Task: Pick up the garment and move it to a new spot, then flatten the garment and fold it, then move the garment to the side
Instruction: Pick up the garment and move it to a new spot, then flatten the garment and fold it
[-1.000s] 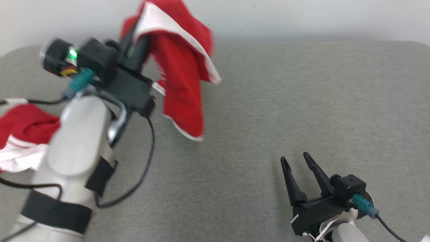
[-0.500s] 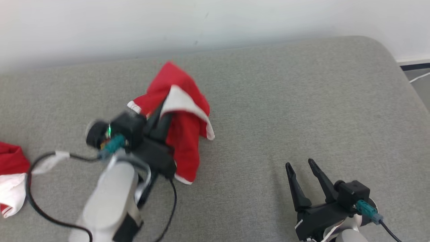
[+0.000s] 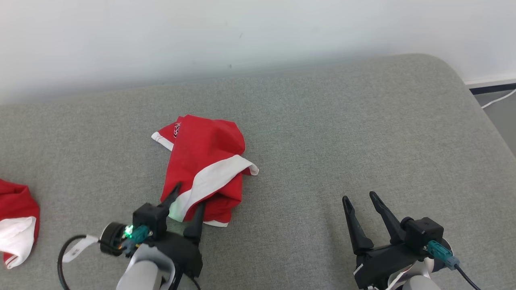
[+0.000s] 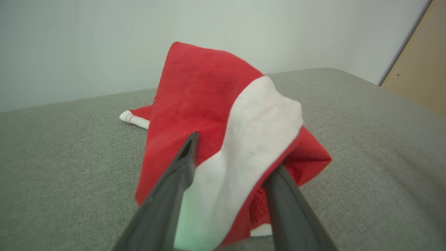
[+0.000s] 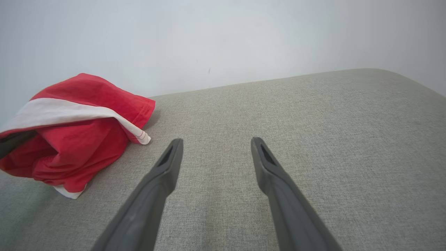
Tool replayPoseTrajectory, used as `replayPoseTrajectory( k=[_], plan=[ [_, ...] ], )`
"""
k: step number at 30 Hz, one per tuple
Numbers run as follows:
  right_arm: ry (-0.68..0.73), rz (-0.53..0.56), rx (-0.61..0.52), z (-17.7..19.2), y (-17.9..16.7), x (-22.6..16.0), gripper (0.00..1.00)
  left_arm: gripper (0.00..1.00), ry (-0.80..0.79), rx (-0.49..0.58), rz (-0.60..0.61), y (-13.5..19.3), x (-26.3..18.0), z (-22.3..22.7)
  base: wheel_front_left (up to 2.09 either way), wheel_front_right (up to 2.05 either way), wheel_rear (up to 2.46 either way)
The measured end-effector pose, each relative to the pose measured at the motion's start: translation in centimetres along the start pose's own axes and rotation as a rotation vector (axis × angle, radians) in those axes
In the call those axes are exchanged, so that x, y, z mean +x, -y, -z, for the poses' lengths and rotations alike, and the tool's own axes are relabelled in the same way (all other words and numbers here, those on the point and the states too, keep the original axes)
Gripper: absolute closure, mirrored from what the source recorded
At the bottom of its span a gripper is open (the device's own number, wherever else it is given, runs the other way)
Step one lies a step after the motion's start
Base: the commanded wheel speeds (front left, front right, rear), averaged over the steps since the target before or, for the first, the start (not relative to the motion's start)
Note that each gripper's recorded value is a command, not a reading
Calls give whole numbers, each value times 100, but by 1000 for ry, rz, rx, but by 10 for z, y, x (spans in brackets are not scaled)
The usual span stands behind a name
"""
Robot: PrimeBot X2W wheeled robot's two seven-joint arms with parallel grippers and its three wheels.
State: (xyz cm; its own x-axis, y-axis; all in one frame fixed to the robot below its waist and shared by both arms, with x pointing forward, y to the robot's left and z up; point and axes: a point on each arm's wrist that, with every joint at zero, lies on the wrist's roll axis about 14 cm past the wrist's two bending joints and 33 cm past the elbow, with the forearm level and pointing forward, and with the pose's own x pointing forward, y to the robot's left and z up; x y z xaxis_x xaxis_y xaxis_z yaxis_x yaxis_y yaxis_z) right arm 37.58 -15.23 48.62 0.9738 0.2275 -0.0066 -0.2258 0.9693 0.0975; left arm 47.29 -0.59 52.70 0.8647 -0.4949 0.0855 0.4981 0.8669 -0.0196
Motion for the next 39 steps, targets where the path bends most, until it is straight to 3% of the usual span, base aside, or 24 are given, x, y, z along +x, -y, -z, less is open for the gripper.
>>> replayPoseTrajectory(
  k=[8, 24, 39],
  plan=[
    [17, 9, -3, -6, 3, -4, 0, 0, -54, 32, -87, -17, -27, 21, 0, 0, 0],
    [23, 11, 15, -5, -3, -9, 0, 0, -54, -9, -290, -58, -83, 27, 0, 0, 0],
    [-11, -85, 6, 5, -27, 11, 0, 0, -35, -39, -410, -84, -124, 24, 0, 0, 0]
  ],
)
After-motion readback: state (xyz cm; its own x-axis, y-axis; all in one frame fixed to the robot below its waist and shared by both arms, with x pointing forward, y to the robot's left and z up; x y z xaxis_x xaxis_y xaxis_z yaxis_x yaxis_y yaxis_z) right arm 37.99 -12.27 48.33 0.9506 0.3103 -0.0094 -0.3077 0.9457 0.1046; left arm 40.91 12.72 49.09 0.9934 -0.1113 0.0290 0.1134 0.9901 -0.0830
